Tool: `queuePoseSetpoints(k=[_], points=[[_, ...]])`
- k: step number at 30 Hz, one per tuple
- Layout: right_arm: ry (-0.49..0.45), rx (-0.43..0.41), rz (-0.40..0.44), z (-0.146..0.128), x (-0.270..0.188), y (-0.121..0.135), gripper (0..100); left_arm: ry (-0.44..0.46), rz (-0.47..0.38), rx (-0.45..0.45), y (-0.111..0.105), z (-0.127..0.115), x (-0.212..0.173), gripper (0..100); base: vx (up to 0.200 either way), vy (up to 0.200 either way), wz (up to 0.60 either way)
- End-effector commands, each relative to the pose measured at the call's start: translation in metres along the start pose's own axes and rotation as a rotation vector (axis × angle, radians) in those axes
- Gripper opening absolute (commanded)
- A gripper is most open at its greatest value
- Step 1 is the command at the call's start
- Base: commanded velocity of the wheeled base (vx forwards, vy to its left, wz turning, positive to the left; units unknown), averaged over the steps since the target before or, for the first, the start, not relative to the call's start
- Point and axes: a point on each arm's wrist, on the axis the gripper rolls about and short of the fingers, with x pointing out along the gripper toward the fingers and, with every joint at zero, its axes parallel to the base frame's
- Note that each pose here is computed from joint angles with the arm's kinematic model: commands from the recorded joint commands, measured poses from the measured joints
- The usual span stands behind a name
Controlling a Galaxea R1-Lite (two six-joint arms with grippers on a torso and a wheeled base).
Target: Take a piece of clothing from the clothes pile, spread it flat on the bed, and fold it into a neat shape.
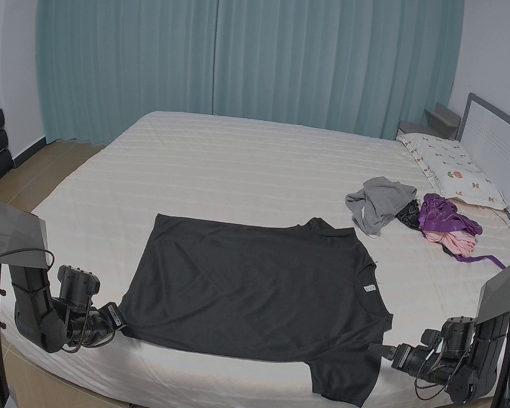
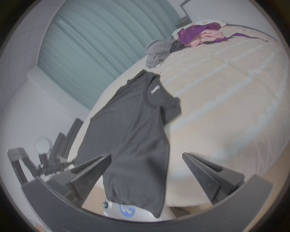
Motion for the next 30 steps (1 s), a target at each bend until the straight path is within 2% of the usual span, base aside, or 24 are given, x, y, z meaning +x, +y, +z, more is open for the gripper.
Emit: queuePoseSetpoints(k=[1,8,14,19,20,30], points=[[0.093,-0.025,-0.013,-0.02,-0.005,-0.006,100,0.001,0.001,0.0,0.0,0.0,0.0,0,0.0,0.0,0.0],[0.12,-0.05,0.005,-0.025,0.0,-0.003,100,0.0,0.0,0.0,0.0,0.0,0.001,0,0.0,0.0,0.0],[0.108,-0.092,0.06,-0.023,0.012,0.011,100,0.001,0.001,0.0,0.0,0.0,0.0,0,0.0,0.0,0.0],[0.096,-0.104,0.069,-0.022,0.017,0.014,100,0.001,0.001,0.0,0.0,0.0,0.0,0,0.0,0.0,0.0],[0.095,-0.104,0.068,-0.021,0.017,0.014,0,0.001,0.001,0.0,0.0,0.0,0.0,0,0.0,0.0,0.0],[0.082,-0.069,0.019,-0.018,0.004,0.005,0,0.001,0.001,0.0,0.0,0.0,0.0,0,0.0,0.0,0.0]])
